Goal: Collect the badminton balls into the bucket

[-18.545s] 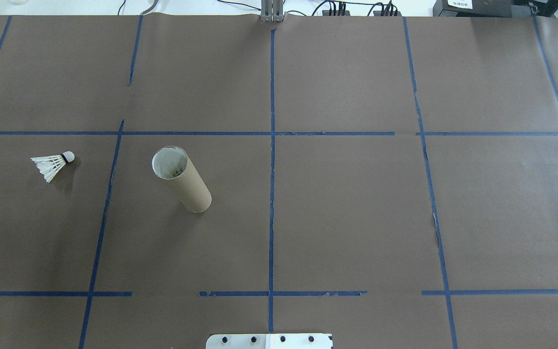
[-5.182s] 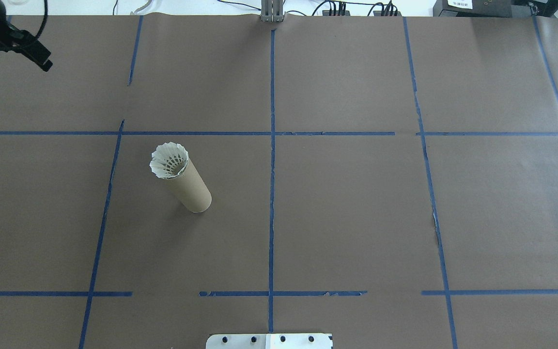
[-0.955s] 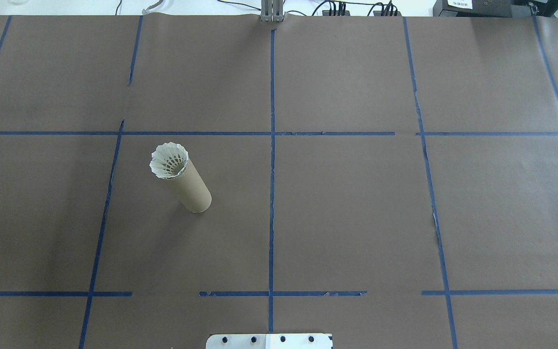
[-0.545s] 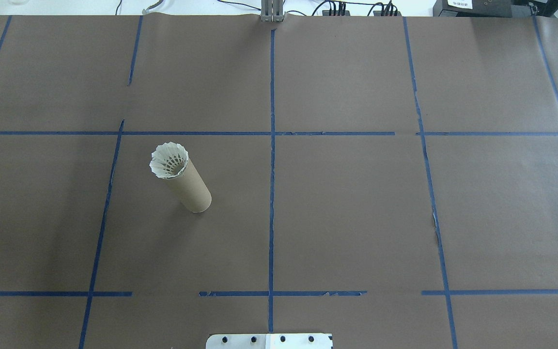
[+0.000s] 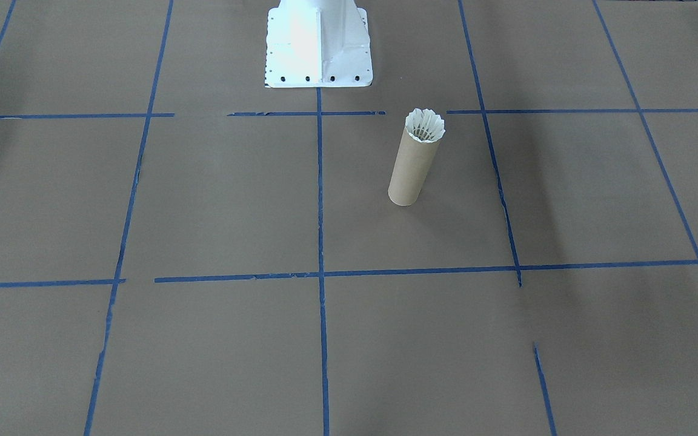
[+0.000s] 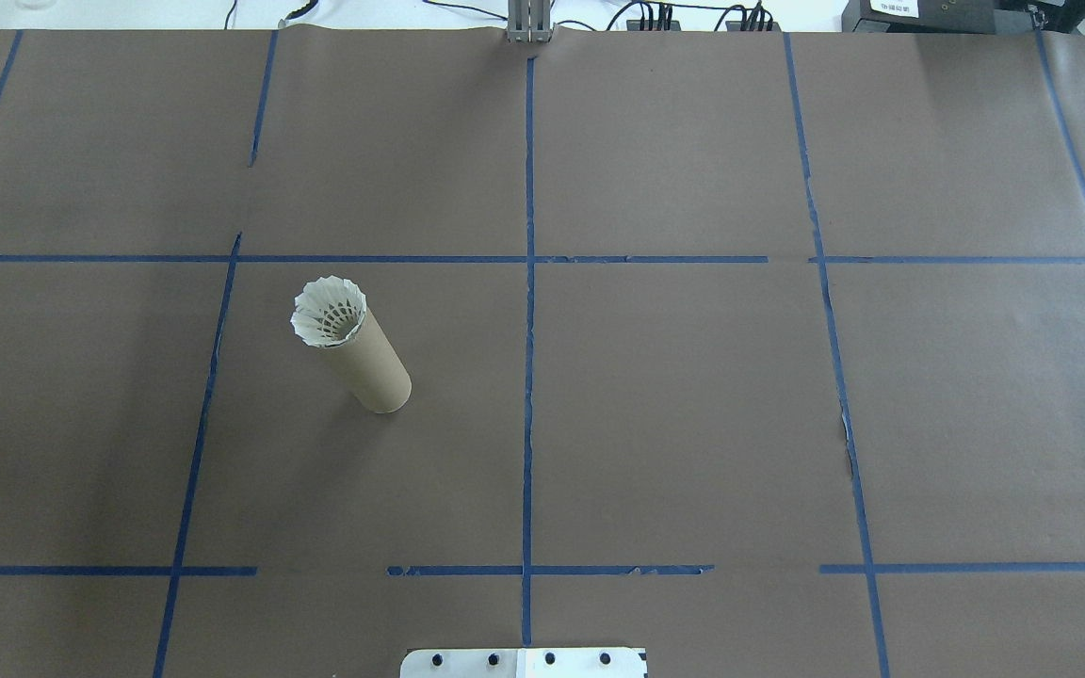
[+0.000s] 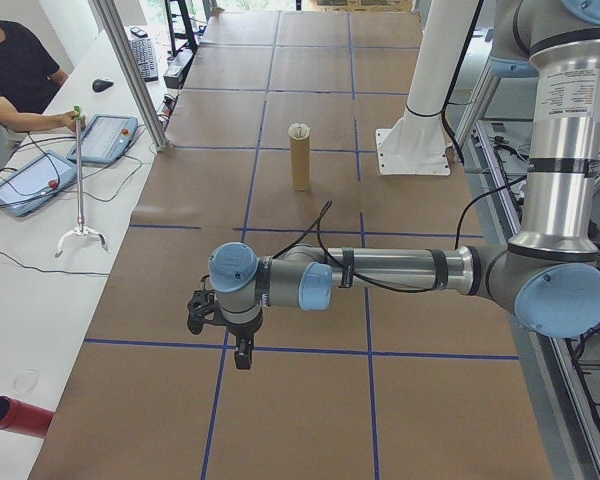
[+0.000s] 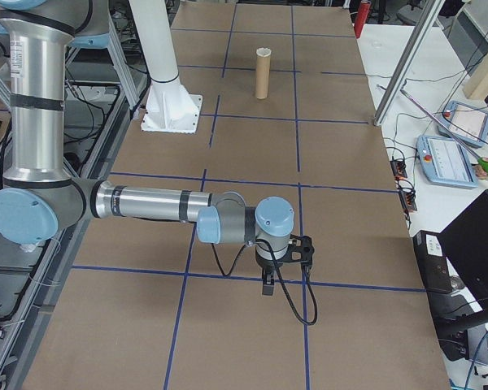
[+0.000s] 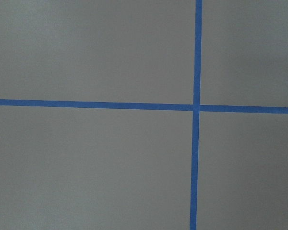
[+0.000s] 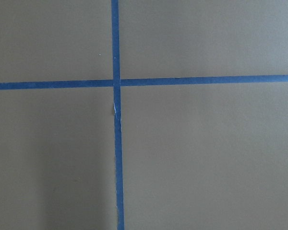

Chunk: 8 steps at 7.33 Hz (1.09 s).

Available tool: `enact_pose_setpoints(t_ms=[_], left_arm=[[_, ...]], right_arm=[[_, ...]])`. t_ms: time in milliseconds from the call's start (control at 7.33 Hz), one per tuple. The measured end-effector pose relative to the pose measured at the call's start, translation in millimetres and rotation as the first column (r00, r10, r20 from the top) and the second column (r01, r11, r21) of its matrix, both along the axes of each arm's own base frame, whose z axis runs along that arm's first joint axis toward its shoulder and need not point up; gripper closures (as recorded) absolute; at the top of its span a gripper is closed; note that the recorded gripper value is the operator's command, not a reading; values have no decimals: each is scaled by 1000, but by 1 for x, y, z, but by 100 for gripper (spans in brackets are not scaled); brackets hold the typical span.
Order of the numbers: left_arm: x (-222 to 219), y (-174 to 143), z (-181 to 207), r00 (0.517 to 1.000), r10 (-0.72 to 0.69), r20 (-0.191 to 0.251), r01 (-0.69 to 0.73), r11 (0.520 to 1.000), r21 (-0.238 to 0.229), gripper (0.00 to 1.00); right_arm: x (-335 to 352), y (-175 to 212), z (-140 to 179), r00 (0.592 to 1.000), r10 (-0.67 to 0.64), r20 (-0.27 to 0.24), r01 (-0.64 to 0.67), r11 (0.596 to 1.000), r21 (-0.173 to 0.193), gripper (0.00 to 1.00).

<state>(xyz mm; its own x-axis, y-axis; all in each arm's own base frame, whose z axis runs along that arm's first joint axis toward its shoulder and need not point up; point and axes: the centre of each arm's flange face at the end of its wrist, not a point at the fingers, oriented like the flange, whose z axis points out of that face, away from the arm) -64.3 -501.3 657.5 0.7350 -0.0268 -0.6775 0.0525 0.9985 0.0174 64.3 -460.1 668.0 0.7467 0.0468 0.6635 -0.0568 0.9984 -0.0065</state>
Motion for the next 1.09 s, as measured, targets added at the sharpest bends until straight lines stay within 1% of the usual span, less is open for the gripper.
enact_pose_setpoints(t_ms=[1091], left_arm=[[-8, -4, -7, 1000, -15, -1, 15, 1000, 13, 0]], right_arm=[[0, 0, 0, 1000, 0, 0, 0, 1000, 0, 0]])
